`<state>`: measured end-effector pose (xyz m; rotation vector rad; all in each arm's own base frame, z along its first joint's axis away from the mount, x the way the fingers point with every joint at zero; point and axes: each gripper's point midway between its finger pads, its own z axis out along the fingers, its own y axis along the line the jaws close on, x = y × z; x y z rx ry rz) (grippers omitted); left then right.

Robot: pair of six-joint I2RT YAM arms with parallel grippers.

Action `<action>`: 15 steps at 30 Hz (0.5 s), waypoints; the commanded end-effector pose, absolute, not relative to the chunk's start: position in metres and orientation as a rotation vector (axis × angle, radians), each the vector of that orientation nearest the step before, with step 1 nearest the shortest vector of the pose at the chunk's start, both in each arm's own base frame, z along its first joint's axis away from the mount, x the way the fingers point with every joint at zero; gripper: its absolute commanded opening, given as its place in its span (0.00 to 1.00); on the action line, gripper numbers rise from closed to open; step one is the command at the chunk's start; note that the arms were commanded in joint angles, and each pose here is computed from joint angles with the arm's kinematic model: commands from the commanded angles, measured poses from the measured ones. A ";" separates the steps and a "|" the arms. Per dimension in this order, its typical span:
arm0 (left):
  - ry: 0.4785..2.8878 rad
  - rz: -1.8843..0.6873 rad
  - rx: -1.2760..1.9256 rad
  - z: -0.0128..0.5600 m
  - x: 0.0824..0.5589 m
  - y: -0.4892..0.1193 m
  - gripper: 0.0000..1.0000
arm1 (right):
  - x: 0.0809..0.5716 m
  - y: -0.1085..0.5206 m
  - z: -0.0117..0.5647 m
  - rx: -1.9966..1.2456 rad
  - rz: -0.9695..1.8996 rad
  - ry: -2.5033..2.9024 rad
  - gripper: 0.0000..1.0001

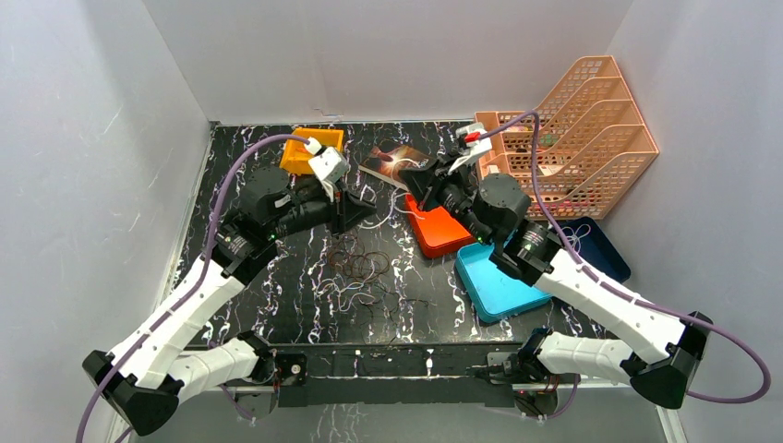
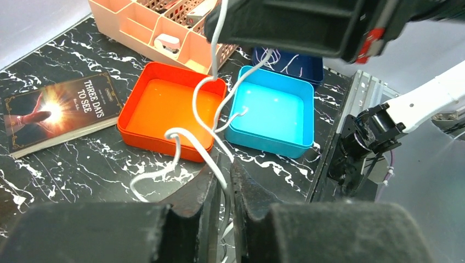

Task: Untangle the cables
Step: Untie the cable.

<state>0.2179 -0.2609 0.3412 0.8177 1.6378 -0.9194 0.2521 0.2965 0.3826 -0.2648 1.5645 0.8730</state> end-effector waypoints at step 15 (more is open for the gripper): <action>1.466 -0.992 0.849 0.361 0.223 -0.280 0.35 | 0.237 0.323 0.423 -0.197 1.152 1.536 0.00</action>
